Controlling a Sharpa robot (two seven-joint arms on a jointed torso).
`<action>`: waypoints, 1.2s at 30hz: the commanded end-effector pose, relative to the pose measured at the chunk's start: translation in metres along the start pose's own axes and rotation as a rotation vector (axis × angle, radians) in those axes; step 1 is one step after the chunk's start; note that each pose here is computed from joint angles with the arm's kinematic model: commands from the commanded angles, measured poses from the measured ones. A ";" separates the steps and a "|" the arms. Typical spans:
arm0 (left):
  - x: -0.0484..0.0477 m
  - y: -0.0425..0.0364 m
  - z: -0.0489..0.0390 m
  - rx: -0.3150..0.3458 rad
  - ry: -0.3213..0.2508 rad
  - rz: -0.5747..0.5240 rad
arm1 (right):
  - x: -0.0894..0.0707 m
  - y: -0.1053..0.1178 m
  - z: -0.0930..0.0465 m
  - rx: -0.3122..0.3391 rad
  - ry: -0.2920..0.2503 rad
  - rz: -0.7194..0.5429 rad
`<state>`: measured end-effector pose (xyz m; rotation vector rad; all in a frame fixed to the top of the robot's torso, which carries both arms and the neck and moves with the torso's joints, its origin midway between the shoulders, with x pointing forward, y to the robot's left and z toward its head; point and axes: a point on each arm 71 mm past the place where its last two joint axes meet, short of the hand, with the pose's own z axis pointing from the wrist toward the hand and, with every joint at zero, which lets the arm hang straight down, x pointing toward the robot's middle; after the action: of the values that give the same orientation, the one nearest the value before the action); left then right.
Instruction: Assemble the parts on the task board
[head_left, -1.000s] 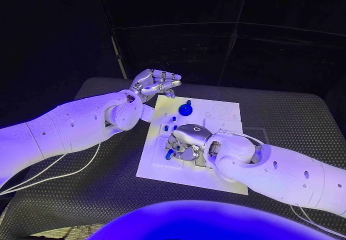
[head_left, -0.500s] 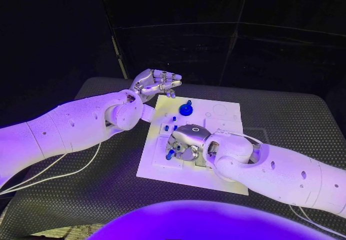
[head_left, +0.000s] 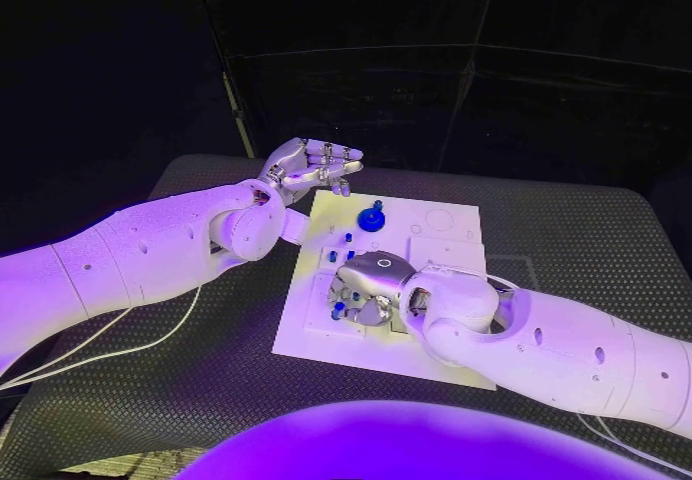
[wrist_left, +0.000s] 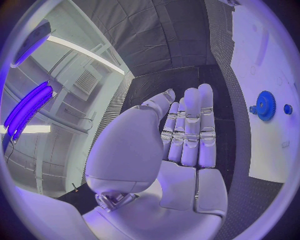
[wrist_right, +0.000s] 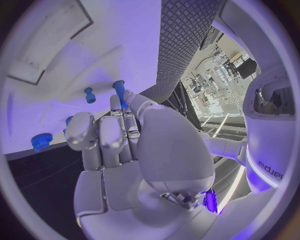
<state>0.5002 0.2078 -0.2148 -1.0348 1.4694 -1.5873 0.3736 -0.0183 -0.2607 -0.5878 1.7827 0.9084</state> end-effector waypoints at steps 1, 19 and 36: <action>0.0013 -0.0018 0.0006 0.010 0.010 -0.008 | 0.006 -0.001 -0.001 0.008 0.025 -0.026; 0.0006 -0.0019 0.0000 0.007 0.011 -0.008 | -0.003 0.000 -0.008 -0.009 -0.147 0.026; -0.0069 -0.0024 -0.0038 0.003 -0.002 0.000 | -0.033 -0.076 -0.106 0.231 -0.310 0.395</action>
<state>0.4997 0.2172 -0.2147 -1.0380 1.4672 -1.5714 0.3800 -0.1399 -0.2338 -0.1737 1.6910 0.9101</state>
